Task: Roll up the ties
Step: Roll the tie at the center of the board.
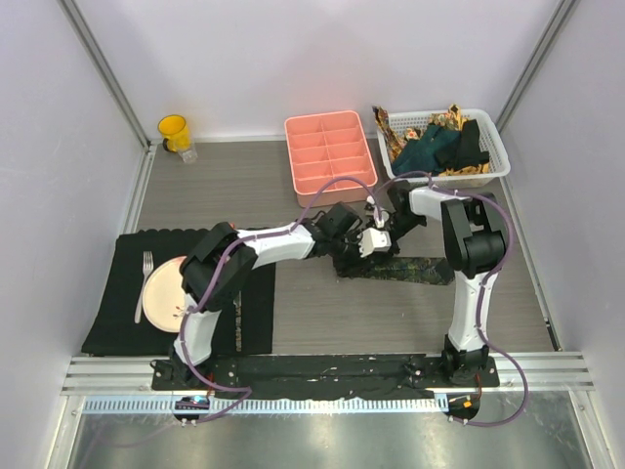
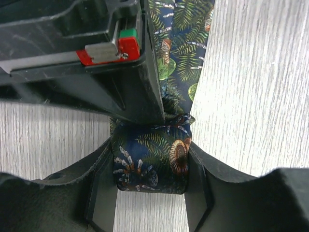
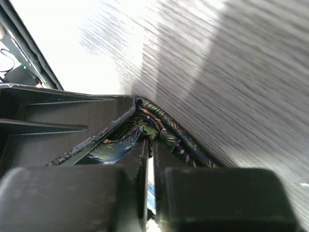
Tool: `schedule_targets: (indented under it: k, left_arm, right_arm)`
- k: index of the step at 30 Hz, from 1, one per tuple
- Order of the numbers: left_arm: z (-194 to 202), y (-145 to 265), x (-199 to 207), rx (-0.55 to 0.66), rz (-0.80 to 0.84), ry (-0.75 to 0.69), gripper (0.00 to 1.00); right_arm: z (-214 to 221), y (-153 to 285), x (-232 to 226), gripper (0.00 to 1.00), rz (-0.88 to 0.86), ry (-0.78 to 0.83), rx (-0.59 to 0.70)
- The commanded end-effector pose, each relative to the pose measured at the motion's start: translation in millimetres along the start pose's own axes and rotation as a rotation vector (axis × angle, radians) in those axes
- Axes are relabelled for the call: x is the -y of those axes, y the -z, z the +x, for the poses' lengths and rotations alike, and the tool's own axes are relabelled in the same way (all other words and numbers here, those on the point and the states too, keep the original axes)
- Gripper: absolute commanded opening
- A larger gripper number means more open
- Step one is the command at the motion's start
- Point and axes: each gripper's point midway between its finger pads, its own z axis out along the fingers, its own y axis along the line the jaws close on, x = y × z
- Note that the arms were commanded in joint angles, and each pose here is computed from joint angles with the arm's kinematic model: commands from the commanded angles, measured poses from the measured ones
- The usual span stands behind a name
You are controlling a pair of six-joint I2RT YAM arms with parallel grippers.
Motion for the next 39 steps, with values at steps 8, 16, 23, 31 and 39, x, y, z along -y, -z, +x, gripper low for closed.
schedule_targets:
  k: [8, 16, 23, 31, 39]
  left_arm:
    - [89.5, -5.3, 36.9, -0.392, 0.116, 0.123, 0.09]
    - [98.6, -3.6, 36.2, -0.427, 0.104, 0.124, 0.08]
    - [105.6, 1.7, 34.0, -0.453, 0.048, 0.17, 0.08]
    - [107.8, 5.4, 31.6, -0.445, -0.013, 0.213, 0.08]
    - [109.0, -0.9, 27.5, -0.444, -0.027, 0.223, 0.08]
  right_arm:
    - [-12.8, 63.6, -6.6, 0.34, -0.19, 0.043, 0.097]
    - [27.7, 51.9, 2.8, 0.27, -0.163, -0.118, 0.025]
    - [8.4, 36.7, 72.9, 0.21, 0.149, -0.126, 0.058]
    - [-33.1, 30.9, 97.8, 0.21, 0.199, -0.041, 0.086]
    - [-6.4, 60.8, 35.7, 0.26, -0.041, 0.034, 0.118]
